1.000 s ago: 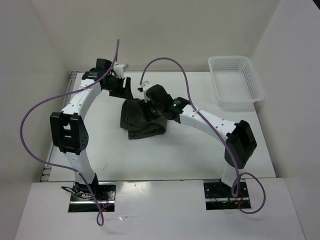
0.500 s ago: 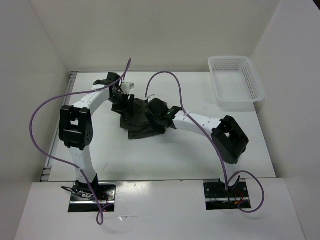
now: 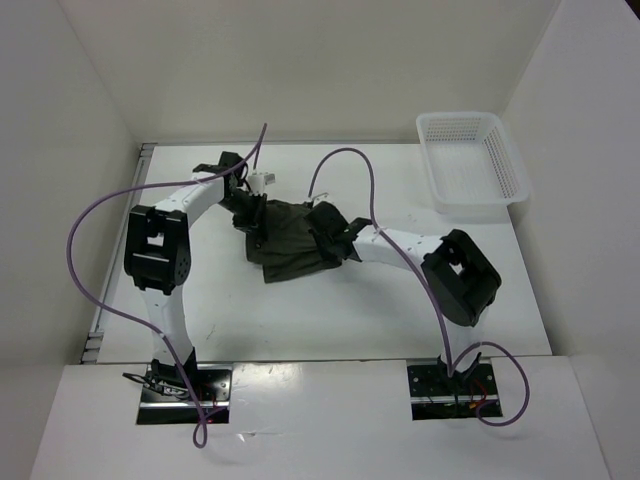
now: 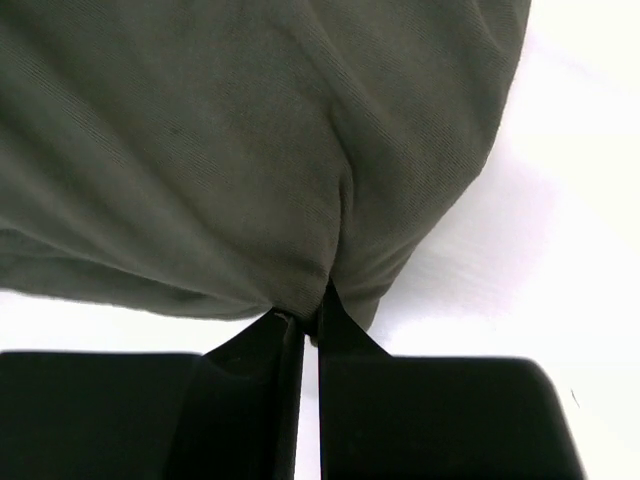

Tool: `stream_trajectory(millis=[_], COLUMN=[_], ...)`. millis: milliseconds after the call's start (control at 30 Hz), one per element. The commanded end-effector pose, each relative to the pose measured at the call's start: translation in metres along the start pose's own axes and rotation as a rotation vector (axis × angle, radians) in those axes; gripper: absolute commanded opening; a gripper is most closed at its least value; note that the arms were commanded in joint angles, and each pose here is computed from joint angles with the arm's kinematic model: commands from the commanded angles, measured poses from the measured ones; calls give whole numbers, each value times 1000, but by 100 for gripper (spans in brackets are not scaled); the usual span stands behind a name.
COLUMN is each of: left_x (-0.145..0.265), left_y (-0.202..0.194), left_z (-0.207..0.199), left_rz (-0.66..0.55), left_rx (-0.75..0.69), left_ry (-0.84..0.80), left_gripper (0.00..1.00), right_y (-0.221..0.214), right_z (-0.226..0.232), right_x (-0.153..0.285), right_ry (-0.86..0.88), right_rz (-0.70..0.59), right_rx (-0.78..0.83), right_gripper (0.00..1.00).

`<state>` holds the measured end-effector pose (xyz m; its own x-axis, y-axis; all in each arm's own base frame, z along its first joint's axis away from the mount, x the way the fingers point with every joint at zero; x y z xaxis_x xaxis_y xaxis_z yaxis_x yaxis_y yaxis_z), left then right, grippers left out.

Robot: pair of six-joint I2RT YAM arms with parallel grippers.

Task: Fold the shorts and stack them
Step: Fold the shorts

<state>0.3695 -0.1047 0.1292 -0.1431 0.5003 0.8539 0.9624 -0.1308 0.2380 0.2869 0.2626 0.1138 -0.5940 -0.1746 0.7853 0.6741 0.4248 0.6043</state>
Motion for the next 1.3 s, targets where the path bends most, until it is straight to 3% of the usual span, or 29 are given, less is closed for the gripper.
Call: stream_trajectory(millis=[0, 100, 200, 233, 300, 367, 400, 500, 533, 633, 733, 800, 900, 1000, 1133, 1167, 1267], left_x=[42, 67, 79, 72, 59, 34, 23, 13, 14, 18, 18, 19, 27, 55, 80, 80, 72], left_y=[9, 2, -12, -23, -37, -60, -60, -63, -59, -54, -57, -58, -52, -30, -5, -2, 11], left_z=[-10, -15, -22, -20, -13, 1, 9, 18, 17, 15, 12, 13, 18, 17, 0, -8, -20], left_rz=[-43, -8, 107, 207, 295, 363, 332, 267, 241, 190, 196, 186, 153, 37, -77, -84, -89], left_rx=[20, 71, 141, 203, 257, 294, 272, 226, 212, 184, 172, 163, 150, 122, 55, 31, -8], left_ry=[-66, -82, -83, -94, -95, -78, -62, -20, -20, -30, -16, 7, 68, 96, 87, 68, 32], left_gripper=[2, 2, 2, 2, 4, 10, 14, 26, 30, 40, 44, 48, 51, 52, 56, 56, 58], right_y=[4, -10, -18, -22, -22, -27, -27, -31, -33, -32, -14, 3, 23, 44, 54, 54, 44], right_z=[-12, -16, -15, -16, -15, -14, -13, -10, -9, -8, -16, -20, -16, -6, 11, 14, 25], right_x=[29, 35, 39, 38, 38, 35, 35, 33, 33, 54, 93, 124, 143, 135, 93, 84, 54], right_ry=[-24, -9, 32, 31, 42, 48, 58, 88, 101, 193, 267, 312, 380, 414, 419, 418, 447], right_rz=[-71, -48, -36, -26, -24, -5, -4, 21, 31, -10, -173, -308, -420, -436, -330, -298, -211], right_rx=[-32, 12, 26, 29, 30, 35, 35, 40, 51, 86, 102, 104, 88, 53, 46, 38, 52], right_gripper=[4, 4, 4, 4, 4, 6, 7, 21, 43, 74, 88, 90, 90, 77, 41, 25, 7])
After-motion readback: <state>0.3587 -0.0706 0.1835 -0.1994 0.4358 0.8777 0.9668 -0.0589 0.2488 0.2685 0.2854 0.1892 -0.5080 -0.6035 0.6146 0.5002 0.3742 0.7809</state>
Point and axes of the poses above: each gripper's point midway between its finger pads, its own x axis back along the fingers, its own z axis along the line the jaws close on, y = z × x, the point moved 8 cm from there along x, back along the fingers, and after that the axes turned 6 degrees about x, right-handed, at the moved point
